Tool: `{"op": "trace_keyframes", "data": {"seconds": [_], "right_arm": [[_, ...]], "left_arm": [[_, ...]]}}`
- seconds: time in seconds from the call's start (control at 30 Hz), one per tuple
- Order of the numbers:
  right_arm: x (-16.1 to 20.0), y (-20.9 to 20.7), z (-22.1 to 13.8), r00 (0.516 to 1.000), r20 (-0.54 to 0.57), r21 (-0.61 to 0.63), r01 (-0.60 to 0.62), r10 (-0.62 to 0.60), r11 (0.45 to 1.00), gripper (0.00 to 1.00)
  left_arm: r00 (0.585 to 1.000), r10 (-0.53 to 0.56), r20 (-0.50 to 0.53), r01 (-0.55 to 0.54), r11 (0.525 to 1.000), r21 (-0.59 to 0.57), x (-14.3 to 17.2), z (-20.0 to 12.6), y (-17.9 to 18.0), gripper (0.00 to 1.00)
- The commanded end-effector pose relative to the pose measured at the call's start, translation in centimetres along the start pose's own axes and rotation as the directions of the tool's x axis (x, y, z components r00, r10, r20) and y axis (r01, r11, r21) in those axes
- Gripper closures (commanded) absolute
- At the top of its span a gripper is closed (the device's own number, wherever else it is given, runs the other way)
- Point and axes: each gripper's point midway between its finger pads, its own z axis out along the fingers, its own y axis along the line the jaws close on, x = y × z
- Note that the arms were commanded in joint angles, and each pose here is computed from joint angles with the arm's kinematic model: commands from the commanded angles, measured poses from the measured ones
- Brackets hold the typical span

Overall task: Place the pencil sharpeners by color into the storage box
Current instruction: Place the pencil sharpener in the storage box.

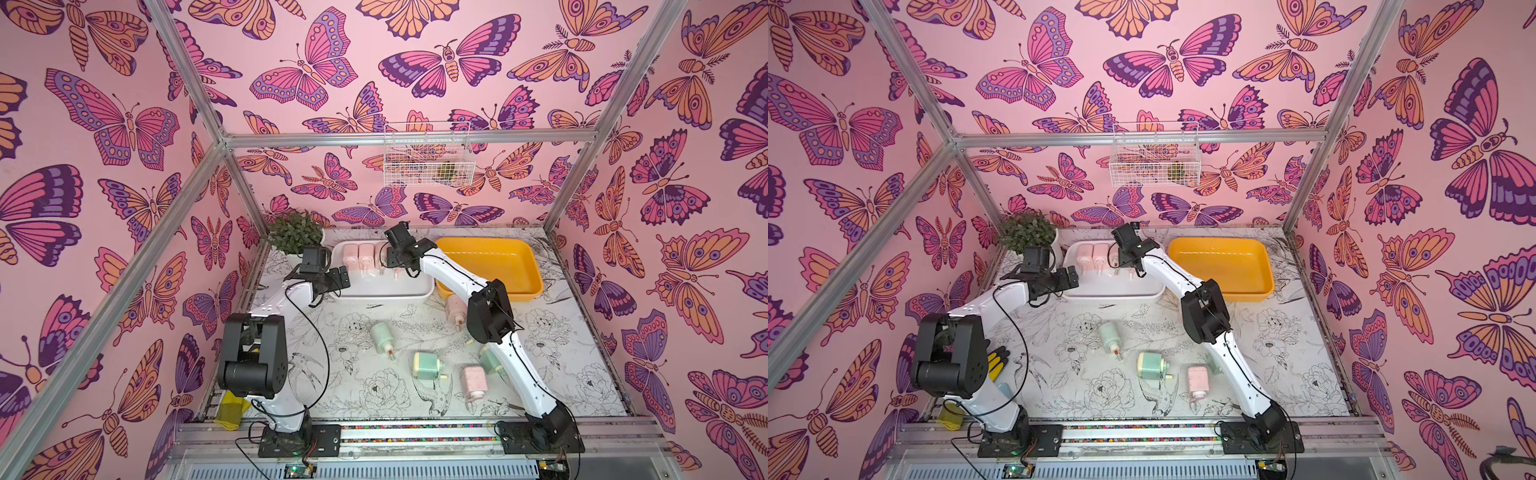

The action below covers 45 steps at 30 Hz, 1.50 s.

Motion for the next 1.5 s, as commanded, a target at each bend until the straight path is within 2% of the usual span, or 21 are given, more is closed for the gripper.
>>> {"op": "trace_keyframes", "data": {"seconds": [0.0,0.13,0.23,0.33,0.57,0.8,0.97,1.17,1.47], "right_arm": [[-0.6,0.1,0.0,1.0,0.005,-0.019,-0.024,0.024,1.0,0.29],[-0.6,0.3,0.0,1.0,0.004,-0.031,-0.029,0.029,0.999,0.28],[-0.8,0.6,-0.2,1.0,0.004,-0.051,-0.028,0.028,0.998,0.22],[-1.1,0.9,-0.6,0.999,0.012,-0.065,-0.035,0.036,0.997,0.2],[-1.9,0.8,-2.4,0.998,0.042,-0.096,-0.034,0.038,0.995,0.2],[-1.2,-0.2,-3.9,0.996,0.086,-0.12,0.028,-0.017,0.992,0.23],[0.0,-1.8,-3.2,0.997,0.071,-0.125,0.038,-0.029,0.991,0.29],[0.9,-0.8,-1.8,0.997,0.035,-0.278,0.072,-0.065,0.958,0.47],[1.3,0.1,-0.4,0.996,0.017,-0.315,0.087,-0.086,0.945,0.54]], "left_arm": [[1.0,0.01,-0.022,-0.01,1.0,-0.014,0.9,-0.1,0.5,0.0],[1.0,0.008,-0.025,-0.008,1.0,-0.015,1.0,0.1,0.5,0.0],[1.0,0.008,-0.028,-0.009,1.0,-0.016,1.1,0.1,0.5,0.0],[1.0,0.007,-0.028,-0.008,1.0,-0.019,1.1,0.1,0.6,0.0],[0.999,0.008,-0.038,-0.008,1.0,-0.022,1.4,0.5,0.7,0.0],[0.999,0.009,-0.038,-0.01,0.999,-0.031,1.4,0.5,0.9,0.0],[0.999,0.009,-0.036,-0.011,0.999,-0.036,1.3,0.5,0.9,0.0],[0.999,0.006,-0.036,-0.008,0.998,-0.057,1.4,0.5,1.3,0.0],[0.999,0.004,-0.041,-0.007,0.997,-0.075,1.6,0.6,1.7,0.0]]}}
